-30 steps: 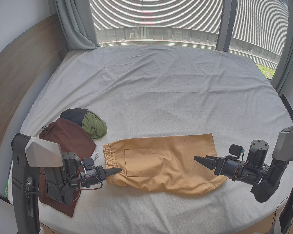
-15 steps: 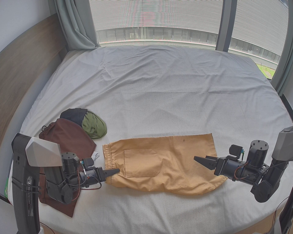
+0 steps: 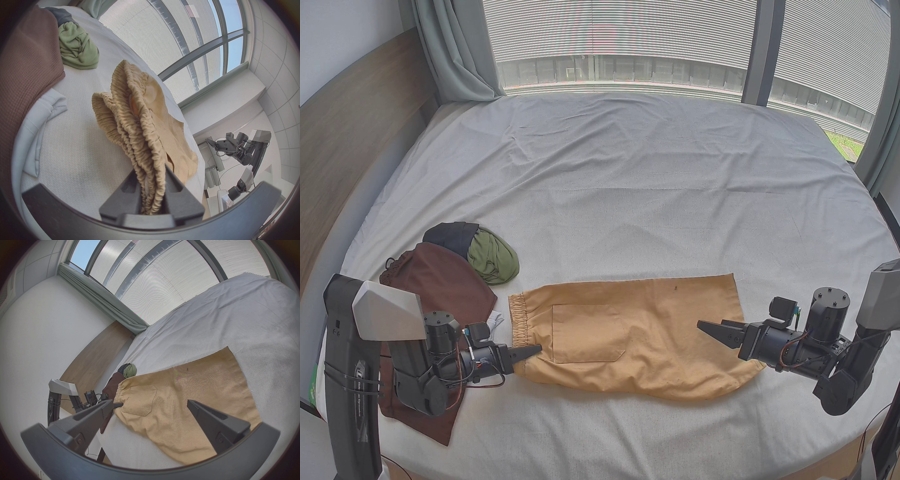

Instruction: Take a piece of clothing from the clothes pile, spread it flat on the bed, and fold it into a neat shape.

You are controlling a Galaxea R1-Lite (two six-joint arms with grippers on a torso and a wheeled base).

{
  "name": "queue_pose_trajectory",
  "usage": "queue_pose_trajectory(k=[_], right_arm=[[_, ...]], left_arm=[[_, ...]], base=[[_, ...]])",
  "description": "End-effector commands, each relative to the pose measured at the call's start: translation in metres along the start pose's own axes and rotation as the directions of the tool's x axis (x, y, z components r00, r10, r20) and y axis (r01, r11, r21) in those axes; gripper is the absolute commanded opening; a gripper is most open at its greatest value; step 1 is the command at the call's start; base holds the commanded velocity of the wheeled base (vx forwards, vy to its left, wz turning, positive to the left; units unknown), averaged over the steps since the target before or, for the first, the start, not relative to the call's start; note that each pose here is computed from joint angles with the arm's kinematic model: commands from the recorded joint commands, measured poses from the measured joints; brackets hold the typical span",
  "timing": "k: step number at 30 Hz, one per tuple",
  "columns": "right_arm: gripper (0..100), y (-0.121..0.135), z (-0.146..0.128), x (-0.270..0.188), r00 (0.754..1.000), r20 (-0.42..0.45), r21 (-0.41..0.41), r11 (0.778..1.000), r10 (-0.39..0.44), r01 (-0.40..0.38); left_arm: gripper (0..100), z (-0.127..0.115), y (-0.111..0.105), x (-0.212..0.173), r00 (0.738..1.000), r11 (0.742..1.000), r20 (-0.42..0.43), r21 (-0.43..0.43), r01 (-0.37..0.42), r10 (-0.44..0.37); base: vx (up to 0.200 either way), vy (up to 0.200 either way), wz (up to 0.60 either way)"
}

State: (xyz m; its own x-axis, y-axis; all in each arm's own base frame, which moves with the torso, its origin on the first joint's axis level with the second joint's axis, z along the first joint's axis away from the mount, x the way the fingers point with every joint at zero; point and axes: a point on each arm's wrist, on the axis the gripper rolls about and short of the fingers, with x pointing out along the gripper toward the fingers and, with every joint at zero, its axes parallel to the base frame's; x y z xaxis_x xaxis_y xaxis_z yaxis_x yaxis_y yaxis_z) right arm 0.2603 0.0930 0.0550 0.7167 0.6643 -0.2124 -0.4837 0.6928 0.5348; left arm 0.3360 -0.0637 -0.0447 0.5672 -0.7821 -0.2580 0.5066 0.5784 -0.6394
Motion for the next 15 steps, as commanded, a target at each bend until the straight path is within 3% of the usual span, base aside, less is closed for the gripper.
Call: queue_pose_trajectory(k=[1, 15], right_arm=[[100, 0.0003, -0.0005, 0.0003, 1.000, -0.002, -0.002, 1.000, 0.002, -0.002], [100, -0.0004, -0.0014, 0.0008, 1.000, -0.006, 0.002, 1.000, 0.000, 0.000]], left_arm=[[0, -0.0002, 0.0018, -0.0003, 1.000, 1.000, 0.002, 0.007, -0.005, 0.005], [0, 0.0091, 0.0010, -0.0101, 0.999, 1.000, 0.030, 0.027, -0.015, 0.014]], base=[[0.000, 0.000, 0.00], [0.000, 0.000, 0.00]])
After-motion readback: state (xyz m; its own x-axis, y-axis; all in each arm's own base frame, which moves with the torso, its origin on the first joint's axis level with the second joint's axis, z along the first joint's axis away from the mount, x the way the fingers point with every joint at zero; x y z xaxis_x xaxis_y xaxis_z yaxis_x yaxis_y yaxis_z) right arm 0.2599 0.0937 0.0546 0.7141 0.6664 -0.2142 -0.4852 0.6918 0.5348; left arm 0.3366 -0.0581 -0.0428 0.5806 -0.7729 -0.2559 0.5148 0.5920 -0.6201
